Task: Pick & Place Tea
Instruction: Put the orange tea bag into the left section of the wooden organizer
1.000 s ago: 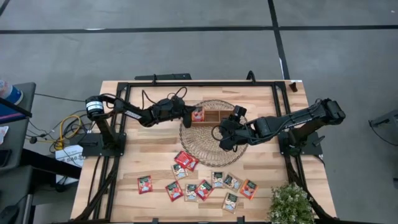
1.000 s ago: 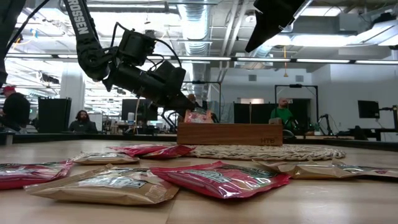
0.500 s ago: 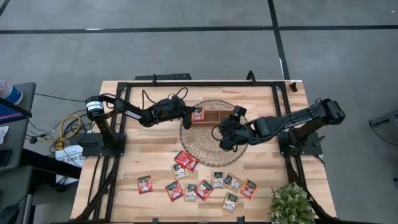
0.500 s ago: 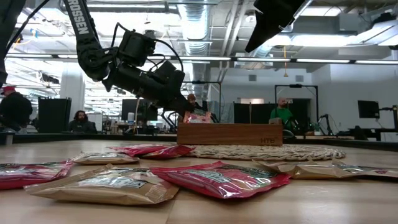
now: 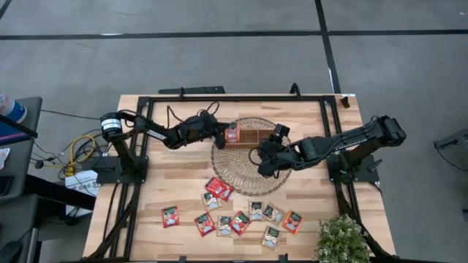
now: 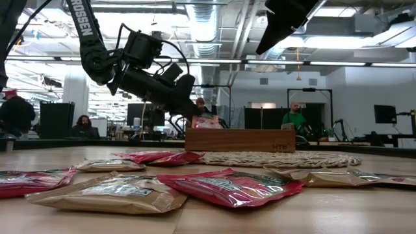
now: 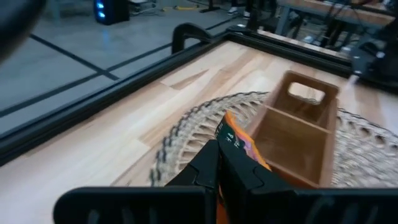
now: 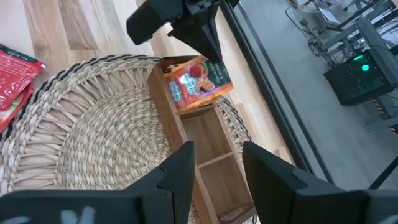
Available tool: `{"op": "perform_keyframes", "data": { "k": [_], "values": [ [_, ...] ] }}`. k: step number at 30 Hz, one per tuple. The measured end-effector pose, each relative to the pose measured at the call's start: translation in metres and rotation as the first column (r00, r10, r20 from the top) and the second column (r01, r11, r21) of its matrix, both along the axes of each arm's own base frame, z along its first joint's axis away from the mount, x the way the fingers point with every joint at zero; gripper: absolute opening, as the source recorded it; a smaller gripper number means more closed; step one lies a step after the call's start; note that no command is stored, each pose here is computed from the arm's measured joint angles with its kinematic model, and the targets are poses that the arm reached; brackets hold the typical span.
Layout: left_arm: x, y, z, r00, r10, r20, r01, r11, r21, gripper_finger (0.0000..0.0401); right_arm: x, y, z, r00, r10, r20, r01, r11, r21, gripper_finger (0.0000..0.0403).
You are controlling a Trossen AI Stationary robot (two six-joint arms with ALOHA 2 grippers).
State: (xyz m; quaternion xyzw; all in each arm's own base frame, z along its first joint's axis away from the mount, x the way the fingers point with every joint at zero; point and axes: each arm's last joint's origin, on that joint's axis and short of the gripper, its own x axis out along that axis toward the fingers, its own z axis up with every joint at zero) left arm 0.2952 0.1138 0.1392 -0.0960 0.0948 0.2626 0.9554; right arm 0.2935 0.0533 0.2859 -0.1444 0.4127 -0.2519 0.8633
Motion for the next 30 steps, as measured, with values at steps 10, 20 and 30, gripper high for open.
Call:
{"op": "perform_keyframes", "data": {
  "k": [10,20,30],
  "values": [
    [0.0005,-0.0015,-0.0011,0.999,-0.053,-0.006,0.053,0.998,-0.016,0.0,0.0004,0.0001,0.0003,1.0,0.0,0.005,0.0,1.0,0.001,0.0127],
    [0.0012,-0.0034,-0.0015,0.993,-0.117,0.013,0.118,0.991,-0.06,0.0,0.0004,0.0001,0.0002,1.0,0.0,0.005,0.0,1.0,0.001,0.0127],
    [0.0014,-0.004,-0.0019,0.993,-0.117,0.018,0.118,0.99,-0.077,0.0029,0.0002,0.0006,-0.0003,1.0,0.011,-0.003,-0.011,1.0,0.018,0.0127]
  ]
}}
